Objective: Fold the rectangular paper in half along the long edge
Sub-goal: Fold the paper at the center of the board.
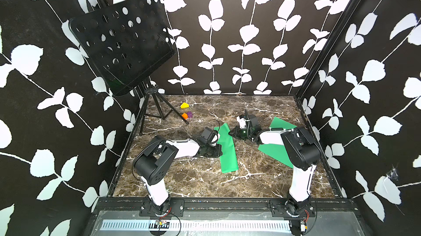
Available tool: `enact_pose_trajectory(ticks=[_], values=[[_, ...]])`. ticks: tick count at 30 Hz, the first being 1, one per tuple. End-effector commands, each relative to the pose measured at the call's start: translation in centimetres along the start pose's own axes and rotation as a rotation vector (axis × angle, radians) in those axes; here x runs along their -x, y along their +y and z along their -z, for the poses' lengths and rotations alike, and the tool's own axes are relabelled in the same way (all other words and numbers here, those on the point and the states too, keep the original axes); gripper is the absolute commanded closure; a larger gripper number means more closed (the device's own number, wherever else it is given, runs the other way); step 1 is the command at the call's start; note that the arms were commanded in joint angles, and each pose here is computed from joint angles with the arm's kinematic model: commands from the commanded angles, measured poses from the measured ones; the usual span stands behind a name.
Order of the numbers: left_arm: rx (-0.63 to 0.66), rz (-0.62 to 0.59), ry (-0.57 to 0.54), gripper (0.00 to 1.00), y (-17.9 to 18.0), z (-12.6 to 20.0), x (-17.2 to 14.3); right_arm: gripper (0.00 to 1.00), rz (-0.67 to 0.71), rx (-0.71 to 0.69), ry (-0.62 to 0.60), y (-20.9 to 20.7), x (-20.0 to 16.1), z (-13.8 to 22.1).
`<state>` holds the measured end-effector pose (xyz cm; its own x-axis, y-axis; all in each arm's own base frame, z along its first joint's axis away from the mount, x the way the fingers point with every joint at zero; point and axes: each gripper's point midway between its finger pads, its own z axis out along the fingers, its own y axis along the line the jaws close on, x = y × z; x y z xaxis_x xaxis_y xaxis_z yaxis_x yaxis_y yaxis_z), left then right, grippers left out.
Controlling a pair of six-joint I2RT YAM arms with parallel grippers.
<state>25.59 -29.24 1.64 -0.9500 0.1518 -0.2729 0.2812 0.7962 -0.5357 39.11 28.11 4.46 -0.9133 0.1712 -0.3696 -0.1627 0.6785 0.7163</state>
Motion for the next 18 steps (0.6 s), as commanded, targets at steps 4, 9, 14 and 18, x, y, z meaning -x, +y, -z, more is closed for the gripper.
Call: enact_pose_trajectory(ticks=[4,9,14,18], values=[[0.202,0.065,0.159,0.9,5.7,-0.9,-5.2,0.55,0.028,0.043,-0.037,0.9,1.8,-0.6],[0.202,0.063,0.161,0.9,5.6,-0.9,-5.3,0.54,0.043,0.039,-0.036,0.6,2.3,-1.4],[0.205,0.067,0.161,0.9,5.8,-0.9,-5.3,0.58,0.046,0.05,-0.037,0.4,2.9,-1.8],[0.207,0.066,0.159,0.9,5.7,-0.8,-5.3,0.79,0.047,0.056,-0.043,0.3,3.2,-1.9]])
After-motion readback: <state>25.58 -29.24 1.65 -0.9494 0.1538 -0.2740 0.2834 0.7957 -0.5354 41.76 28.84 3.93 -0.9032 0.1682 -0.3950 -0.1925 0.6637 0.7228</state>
